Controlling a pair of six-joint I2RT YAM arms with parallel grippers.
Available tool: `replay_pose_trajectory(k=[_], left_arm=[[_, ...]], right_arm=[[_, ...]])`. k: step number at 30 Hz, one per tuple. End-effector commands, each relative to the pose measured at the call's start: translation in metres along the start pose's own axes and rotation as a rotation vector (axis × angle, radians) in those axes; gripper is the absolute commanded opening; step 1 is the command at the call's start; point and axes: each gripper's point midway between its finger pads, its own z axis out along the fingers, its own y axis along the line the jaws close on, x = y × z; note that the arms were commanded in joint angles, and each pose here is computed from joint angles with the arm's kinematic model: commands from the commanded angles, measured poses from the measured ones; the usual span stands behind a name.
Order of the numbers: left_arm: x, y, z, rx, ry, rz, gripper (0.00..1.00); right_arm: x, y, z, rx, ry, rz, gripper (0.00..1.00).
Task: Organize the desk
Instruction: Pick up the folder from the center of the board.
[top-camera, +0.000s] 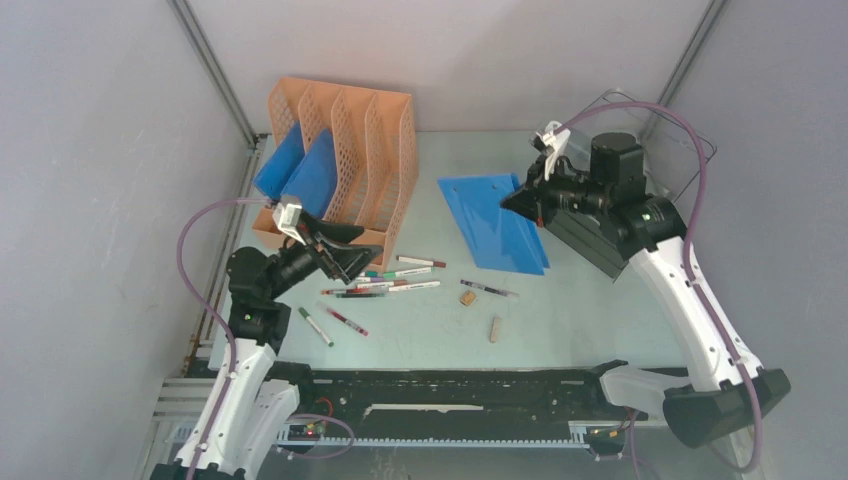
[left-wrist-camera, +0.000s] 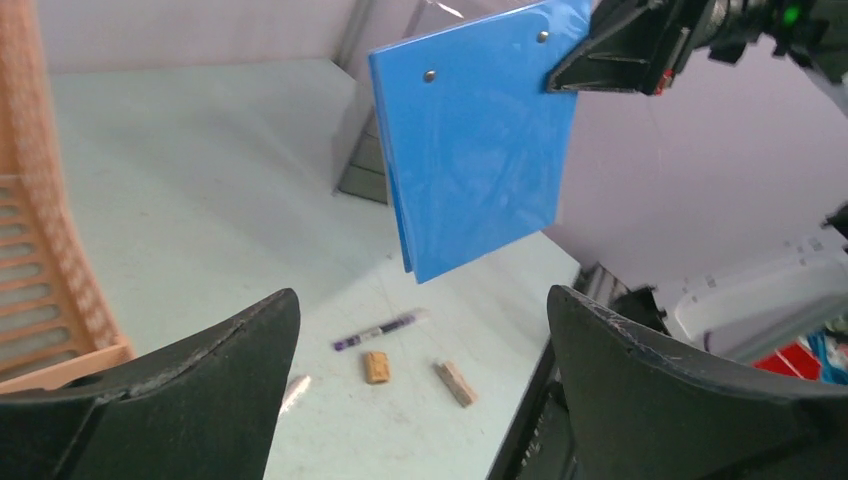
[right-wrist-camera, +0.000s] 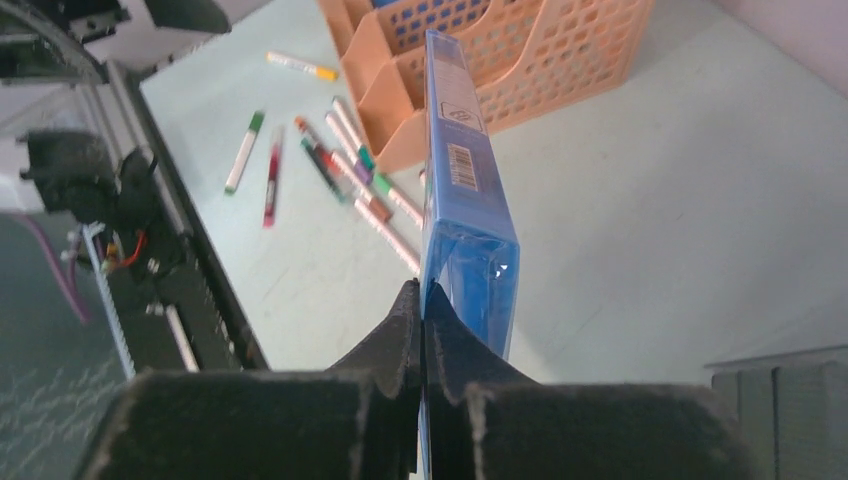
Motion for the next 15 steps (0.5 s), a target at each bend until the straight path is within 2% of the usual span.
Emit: replay_pose_trajectory(k=[1,10,15], left_arm=[[-0.001,-0.036,0.006,0.09,0.019,0.137,1.0],[0.012,-0.096,0.011,0.233,-0.003,0.392,1.0],[0.028,-0.129,0.023,0.36,0.037,0.491,1.0]], right_arm=[[0.028,0.027,-0.028,-0.084,0.073,-0.127,0.0],[0.068,0.071,-0.064,-0.283,0.091,-0.264,0.0],[0.093,0.084,-0.071,-0.4,0.087,-0.332,0.0]])
